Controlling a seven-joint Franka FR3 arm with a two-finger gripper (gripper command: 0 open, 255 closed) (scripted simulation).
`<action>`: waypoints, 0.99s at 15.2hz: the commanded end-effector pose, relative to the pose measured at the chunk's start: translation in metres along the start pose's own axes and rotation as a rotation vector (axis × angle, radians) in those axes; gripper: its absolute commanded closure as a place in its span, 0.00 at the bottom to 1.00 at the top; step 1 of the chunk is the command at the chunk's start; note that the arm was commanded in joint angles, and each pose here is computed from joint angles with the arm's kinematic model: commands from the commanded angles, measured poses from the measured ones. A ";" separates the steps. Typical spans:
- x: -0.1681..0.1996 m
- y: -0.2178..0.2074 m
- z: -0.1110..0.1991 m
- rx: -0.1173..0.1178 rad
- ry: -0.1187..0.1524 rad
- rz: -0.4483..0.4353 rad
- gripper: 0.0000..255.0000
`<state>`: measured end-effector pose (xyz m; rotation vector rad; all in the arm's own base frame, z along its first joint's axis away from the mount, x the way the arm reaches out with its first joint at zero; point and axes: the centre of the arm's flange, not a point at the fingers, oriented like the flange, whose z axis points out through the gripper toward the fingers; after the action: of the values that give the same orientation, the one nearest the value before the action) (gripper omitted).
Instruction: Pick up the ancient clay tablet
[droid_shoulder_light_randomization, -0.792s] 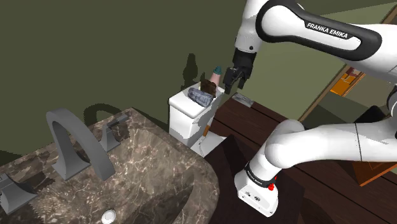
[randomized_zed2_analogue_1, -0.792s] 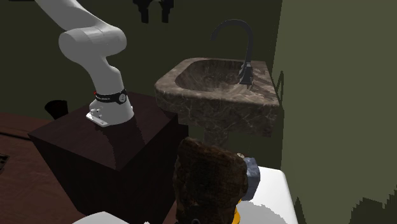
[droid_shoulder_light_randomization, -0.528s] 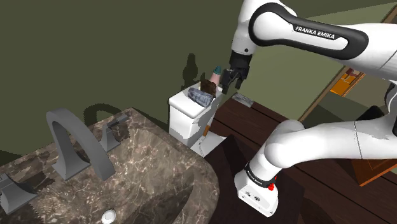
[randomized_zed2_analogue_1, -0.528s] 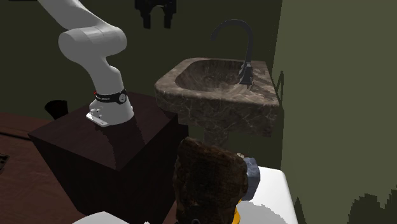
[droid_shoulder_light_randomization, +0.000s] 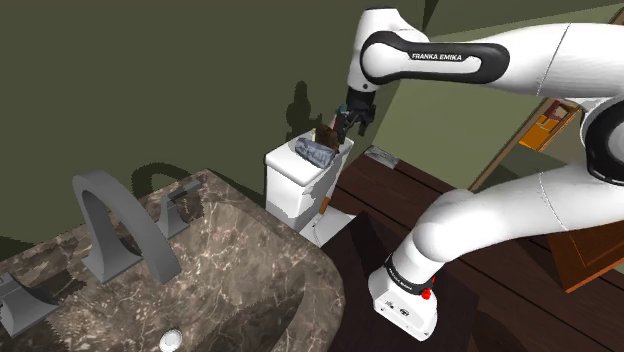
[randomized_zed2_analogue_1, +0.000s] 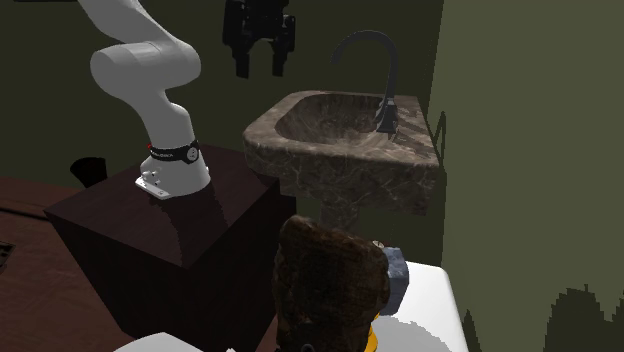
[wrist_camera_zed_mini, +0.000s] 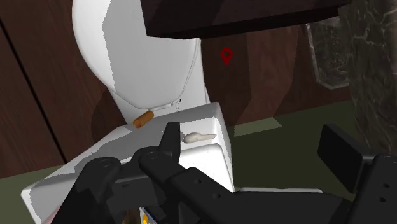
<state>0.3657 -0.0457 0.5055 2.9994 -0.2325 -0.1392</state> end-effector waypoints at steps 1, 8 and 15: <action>0.019 0.011 0.012 -0.018 0.005 0.011 0.00; 0.085 0.052 0.050 -0.079 0.017 0.052 0.00; 0.150 0.098 0.084 -0.139 0.029 0.092 0.00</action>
<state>0.4847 -0.1667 0.4289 2.8551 -0.3366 -0.1025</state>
